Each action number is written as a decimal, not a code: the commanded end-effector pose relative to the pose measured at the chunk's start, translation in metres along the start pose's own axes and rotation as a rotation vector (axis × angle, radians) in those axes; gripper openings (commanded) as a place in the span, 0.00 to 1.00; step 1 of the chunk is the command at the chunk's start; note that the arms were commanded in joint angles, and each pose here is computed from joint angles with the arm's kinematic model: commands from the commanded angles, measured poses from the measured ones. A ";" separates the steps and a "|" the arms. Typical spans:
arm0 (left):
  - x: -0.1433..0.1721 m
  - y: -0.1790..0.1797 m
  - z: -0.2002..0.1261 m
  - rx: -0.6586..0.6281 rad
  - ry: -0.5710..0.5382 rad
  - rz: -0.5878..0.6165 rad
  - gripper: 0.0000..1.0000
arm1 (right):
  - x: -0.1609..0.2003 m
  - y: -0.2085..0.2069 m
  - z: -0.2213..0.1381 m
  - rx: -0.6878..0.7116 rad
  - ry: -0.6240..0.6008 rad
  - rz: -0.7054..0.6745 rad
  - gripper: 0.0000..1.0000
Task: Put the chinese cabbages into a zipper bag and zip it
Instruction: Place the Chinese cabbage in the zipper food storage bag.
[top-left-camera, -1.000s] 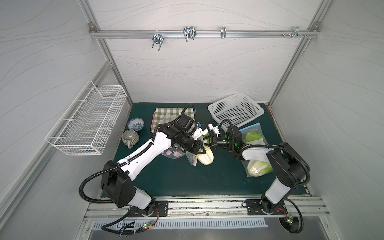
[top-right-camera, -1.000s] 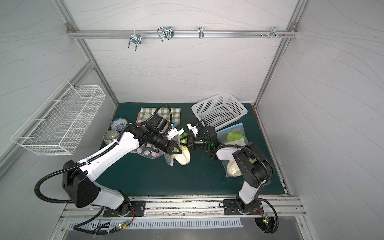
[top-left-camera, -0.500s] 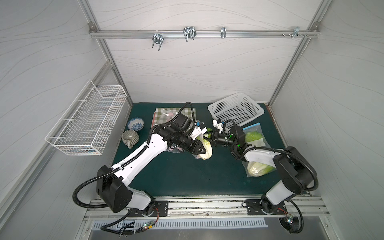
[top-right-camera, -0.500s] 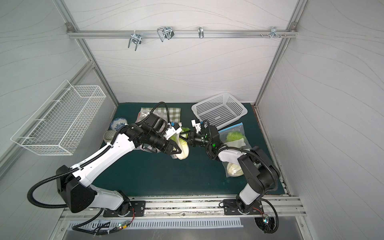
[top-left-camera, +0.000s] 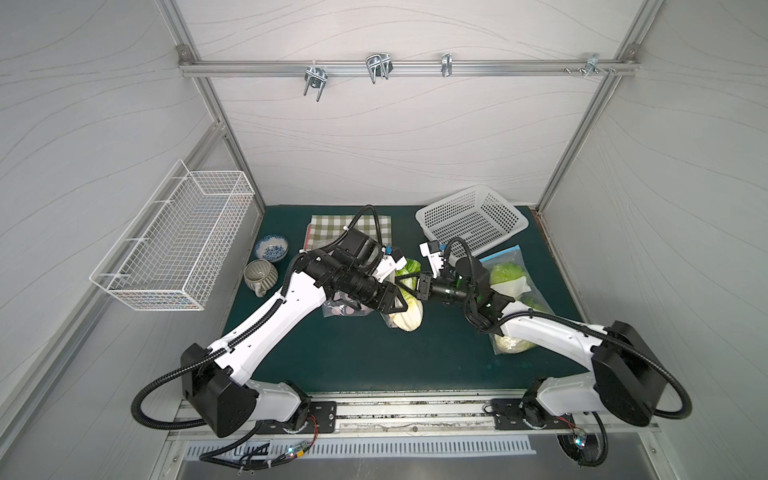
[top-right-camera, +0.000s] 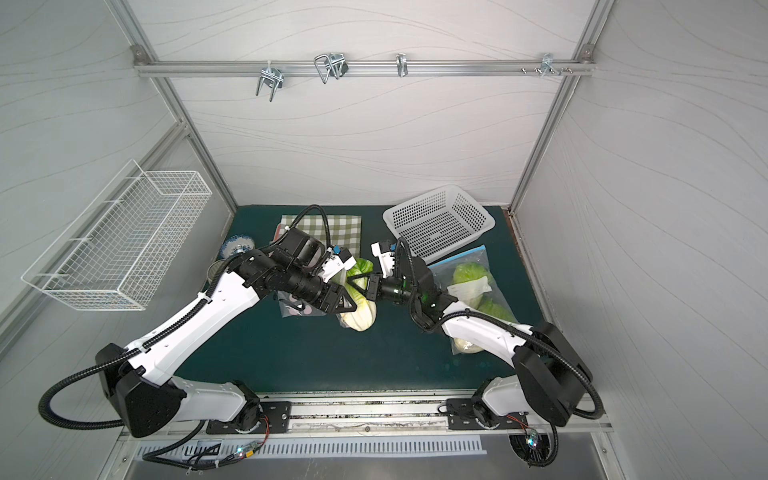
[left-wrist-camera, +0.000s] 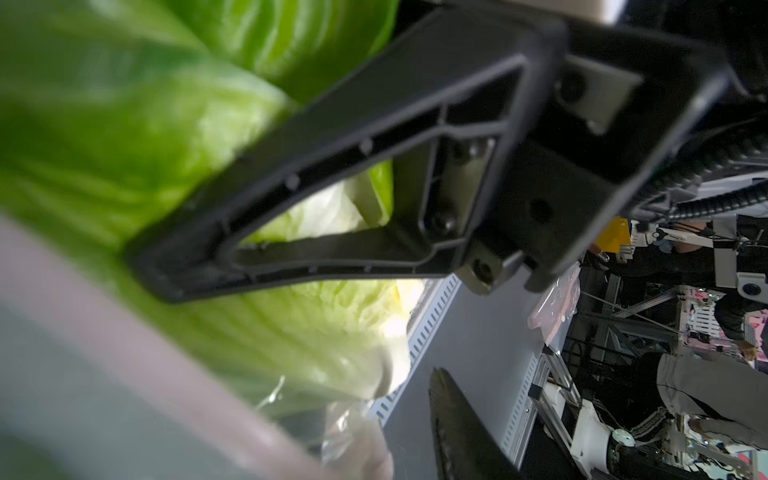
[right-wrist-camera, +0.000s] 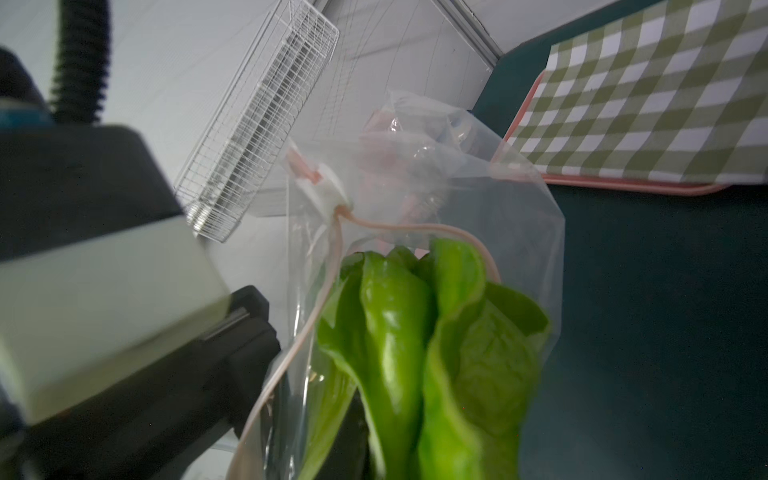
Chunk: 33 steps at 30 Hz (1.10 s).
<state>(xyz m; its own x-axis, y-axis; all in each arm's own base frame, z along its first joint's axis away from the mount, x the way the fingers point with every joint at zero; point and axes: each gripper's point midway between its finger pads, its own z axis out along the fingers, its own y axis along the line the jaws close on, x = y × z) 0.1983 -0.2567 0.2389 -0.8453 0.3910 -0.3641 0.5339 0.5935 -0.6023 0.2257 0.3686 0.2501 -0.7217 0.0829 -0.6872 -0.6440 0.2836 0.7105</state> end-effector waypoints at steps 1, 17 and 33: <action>-0.040 0.002 -0.014 -0.023 -0.168 0.097 0.44 | 0.026 0.031 0.002 -0.059 0.095 -0.188 0.00; -0.053 0.008 0.012 0.051 -0.111 0.040 0.59 | 0.071 -0.041 -0.004 0.035 0.211 -0.087 0.00; -0.087 0.116 -0.033 -0.181 -0.217 -0.102 0.66 | 0.091 -0.066 0.012 0.018 0.256 -0.006 0.00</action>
<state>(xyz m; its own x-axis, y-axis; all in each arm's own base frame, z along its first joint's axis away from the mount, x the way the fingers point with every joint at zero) 0.3180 -0.1970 0.2423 -0.8745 0.1456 -0.4627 0.4126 0.7249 -0.5516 0.2047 0.3646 0.1341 -0.7686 -0.1684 -0.6171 -0.6328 0.3417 0.6949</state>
